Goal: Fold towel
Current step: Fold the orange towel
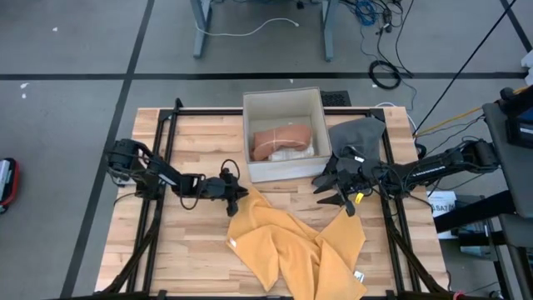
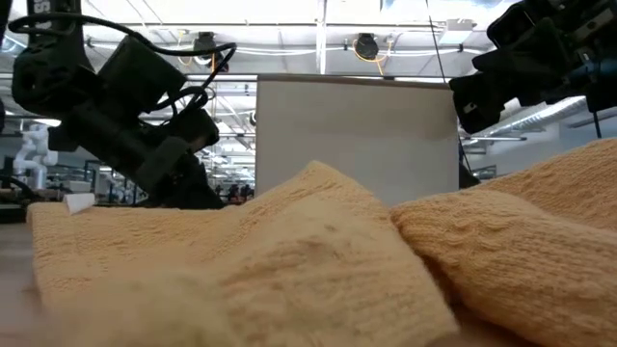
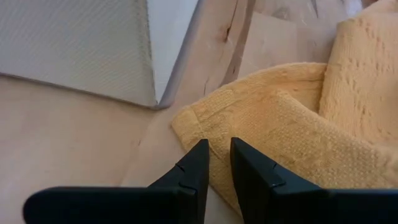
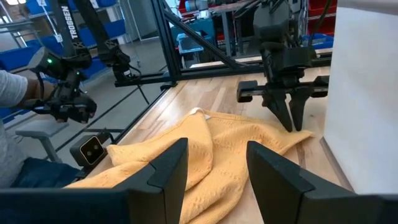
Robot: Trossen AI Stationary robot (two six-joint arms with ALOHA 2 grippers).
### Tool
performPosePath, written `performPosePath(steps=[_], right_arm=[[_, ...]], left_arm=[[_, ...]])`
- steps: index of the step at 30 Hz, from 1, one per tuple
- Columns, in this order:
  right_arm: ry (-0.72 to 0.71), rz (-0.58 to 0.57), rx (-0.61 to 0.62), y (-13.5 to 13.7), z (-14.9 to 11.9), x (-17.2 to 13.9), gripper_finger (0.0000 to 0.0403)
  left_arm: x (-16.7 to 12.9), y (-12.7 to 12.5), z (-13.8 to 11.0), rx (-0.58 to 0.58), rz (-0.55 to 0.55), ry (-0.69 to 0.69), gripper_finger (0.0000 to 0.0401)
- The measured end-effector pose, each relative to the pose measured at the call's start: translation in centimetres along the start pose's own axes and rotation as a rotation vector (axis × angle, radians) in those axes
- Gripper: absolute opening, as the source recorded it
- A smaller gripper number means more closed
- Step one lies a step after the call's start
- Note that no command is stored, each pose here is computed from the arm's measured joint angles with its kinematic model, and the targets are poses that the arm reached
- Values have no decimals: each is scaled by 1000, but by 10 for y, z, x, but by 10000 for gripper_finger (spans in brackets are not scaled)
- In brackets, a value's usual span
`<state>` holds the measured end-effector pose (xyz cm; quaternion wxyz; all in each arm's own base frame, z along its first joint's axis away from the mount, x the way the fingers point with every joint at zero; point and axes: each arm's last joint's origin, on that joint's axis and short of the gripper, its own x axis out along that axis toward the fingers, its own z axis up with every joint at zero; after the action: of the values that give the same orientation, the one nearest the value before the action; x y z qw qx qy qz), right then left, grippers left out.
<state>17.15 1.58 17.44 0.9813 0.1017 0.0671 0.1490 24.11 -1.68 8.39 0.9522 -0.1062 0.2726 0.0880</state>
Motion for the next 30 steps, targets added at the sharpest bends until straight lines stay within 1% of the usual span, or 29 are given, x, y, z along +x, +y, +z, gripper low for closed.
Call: performPosePath(steps=[6, 10, 12, 14, 15, 17, 23, 27, 30], right_arm=[[4, -1, 2, 0, 0, 0, 153], [14, -2, 4, 0, -1, 0, 153], [13, -2, 1, 0, -1, 0, 153], [13, -2, -7, 0, -1, 0, 153], [13, -2, -11, 0, -1, 0, 153], [12, -2, -21, 0, -1, 0, 153], [11, -6, -46, 0, -1, 0, 153], [11, -6, -42, 0, -1, 0, 153], [11, -6, -39, 0, -1, 0, 153]], left_arm=[[-5, 0, 6, 22, 25, -22, 74], [-9, -1, 12, 14, 22, -51, 74], [-11, 1, 10, -6, 59, -19, 74], [-11, 6, 3, -29, 100, 51, 74], [-11, 7, 2, -47, 91, 69, 74], [-10, 8, 3, -85, 32, 90, 79], [-9, 10, 6, -158, -67, 99, 117], [-8, 16, 7, -180, -75, 107, 136], [-8, 25, 10, -201, -55, 102, 139]])
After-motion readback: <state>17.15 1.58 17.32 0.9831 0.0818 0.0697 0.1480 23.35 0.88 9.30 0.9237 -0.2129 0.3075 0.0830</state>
